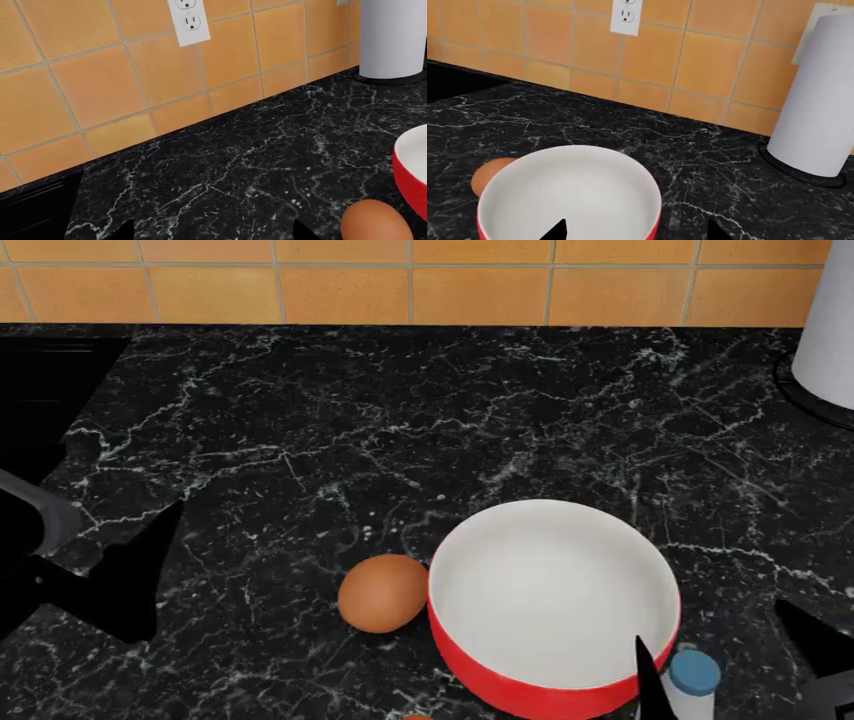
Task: Place the eggs and milk next to the bowl.
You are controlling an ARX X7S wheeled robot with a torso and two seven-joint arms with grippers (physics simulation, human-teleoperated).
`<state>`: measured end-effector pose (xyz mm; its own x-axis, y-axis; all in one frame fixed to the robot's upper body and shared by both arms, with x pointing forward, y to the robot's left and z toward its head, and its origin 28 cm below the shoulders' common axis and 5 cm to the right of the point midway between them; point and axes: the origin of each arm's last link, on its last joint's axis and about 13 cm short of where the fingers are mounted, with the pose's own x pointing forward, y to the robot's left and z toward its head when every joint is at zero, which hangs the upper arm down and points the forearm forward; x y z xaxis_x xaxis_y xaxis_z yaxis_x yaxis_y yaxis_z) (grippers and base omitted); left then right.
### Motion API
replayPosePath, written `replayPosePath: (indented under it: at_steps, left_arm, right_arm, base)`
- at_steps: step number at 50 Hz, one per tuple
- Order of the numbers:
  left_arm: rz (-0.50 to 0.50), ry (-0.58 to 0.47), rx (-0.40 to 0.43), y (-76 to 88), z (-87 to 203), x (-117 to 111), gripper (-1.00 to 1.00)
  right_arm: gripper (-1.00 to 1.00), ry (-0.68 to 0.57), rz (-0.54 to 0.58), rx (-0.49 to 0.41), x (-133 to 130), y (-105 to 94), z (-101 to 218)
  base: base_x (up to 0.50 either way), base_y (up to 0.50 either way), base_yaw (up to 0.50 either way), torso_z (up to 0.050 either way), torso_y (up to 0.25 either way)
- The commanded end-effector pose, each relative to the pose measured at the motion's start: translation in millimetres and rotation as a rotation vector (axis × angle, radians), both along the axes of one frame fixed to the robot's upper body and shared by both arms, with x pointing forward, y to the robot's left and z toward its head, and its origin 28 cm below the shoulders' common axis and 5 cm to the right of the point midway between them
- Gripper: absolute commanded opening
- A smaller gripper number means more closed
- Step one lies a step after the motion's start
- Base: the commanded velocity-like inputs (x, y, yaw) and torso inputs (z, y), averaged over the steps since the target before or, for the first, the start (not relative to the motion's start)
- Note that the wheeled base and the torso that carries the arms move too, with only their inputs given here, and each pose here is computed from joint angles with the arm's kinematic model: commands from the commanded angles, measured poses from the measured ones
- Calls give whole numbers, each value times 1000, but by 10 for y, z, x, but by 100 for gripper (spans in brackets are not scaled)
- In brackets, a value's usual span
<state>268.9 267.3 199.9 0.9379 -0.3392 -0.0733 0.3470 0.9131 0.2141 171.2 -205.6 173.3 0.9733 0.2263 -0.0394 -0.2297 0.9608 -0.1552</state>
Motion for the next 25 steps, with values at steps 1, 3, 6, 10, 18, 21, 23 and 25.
replayPosePath:
  at_steps: [1,3,6,10,18,21,23,25]
  left_arm:
    - [11,-9,-66,39,-24,97,100]
    - [10,-10,-67,41,-26,99,100]
    - [11,-11,-67,52,-26,98,100]
    - [13,-12,-69,59,-33,93,100]
    - [17,-13,-77,58,-35,72,100]
    - [17,-19,-82,53,-15,61,100]
    - [19,-26,-87,54,5,54,100]
    - [21,-29,-91,56,7,52,100]
  right_arm:
    - [100,-26,1,13,15,-15,88]
    - [100,-40,7,11,13,-3,154]
    - [100,-66,16,5,8,19,275]
    - [100,-88,23,-5,-1,43,393]
    - [100,-120,5,-3,-34,19,522]
    - [100,-136,-8,2,-49,5,574]
    - [100,-149,-18,5,-58,-4,609]
    - [100,-162,-30,12,-65,-14,639]
  base:
    - [0,0,0,0,0]
    - [0,0,0,0,0]
    - [0,0,0,0,0]
    - [0,0,0,0,0]
    - [0,0,0,0,0]
    - [0,0,0,0,0]
    - [0,0,0,0,0]
    - [0,0,0,0,0]
